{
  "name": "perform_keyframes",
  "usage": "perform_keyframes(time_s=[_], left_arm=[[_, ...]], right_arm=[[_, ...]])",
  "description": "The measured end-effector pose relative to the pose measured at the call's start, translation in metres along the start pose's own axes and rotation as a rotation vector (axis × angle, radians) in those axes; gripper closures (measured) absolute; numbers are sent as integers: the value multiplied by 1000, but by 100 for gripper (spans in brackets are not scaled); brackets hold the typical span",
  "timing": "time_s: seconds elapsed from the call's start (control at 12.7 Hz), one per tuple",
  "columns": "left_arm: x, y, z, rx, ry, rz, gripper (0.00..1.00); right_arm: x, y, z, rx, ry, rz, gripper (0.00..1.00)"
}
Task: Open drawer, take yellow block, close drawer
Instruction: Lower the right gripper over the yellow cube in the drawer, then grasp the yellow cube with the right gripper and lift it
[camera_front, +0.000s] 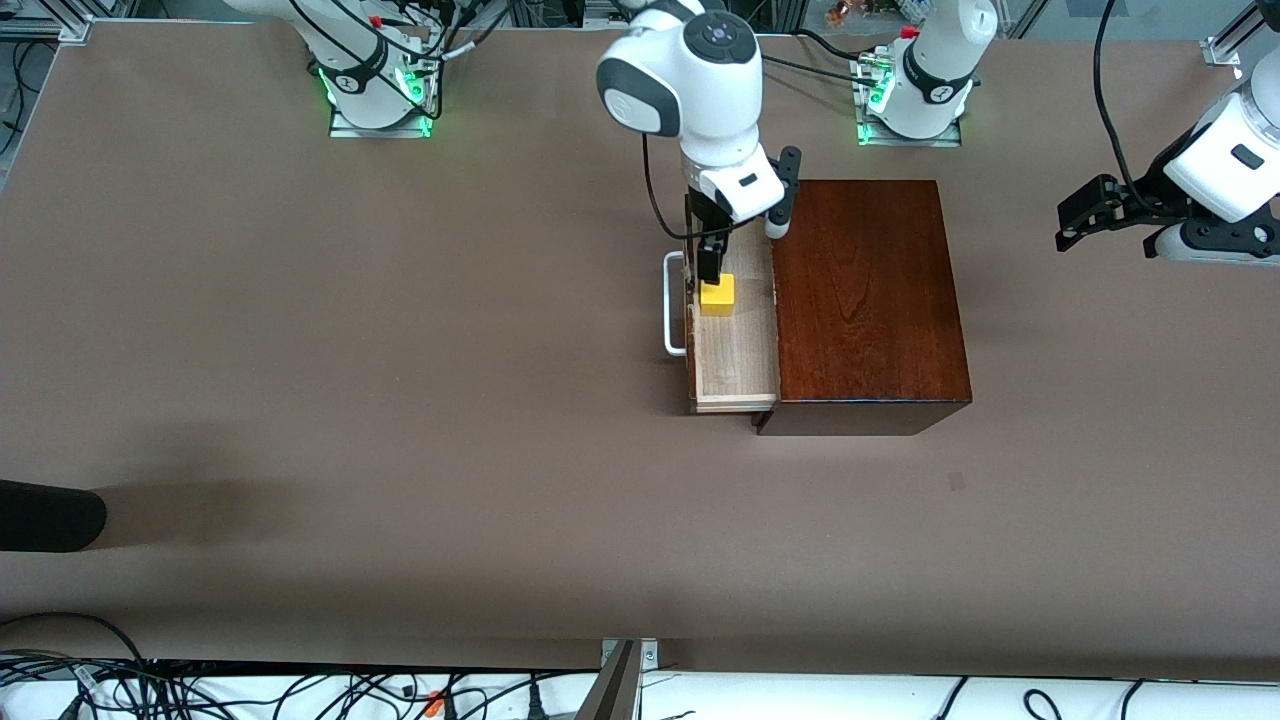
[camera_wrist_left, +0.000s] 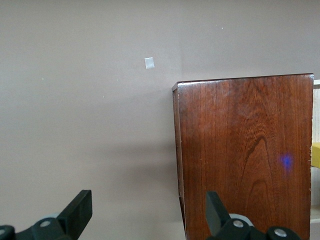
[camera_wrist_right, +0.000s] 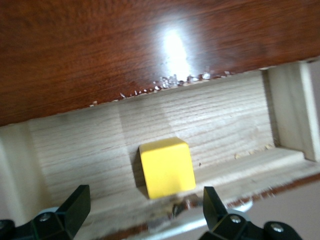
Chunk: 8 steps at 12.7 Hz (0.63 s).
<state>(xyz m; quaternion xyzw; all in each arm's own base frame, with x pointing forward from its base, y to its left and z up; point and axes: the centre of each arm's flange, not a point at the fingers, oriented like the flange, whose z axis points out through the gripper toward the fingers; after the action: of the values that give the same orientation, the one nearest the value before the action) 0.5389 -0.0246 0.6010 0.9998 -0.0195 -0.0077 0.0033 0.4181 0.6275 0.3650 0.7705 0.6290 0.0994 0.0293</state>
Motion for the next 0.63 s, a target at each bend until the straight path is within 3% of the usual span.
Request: perform_keyframes(time_s=[0.63], left_arm=[[0, 0, 0, 0, 0, -2, 0]], right_arm=[[0, 2, 37, -28, -17, -103, 0]])
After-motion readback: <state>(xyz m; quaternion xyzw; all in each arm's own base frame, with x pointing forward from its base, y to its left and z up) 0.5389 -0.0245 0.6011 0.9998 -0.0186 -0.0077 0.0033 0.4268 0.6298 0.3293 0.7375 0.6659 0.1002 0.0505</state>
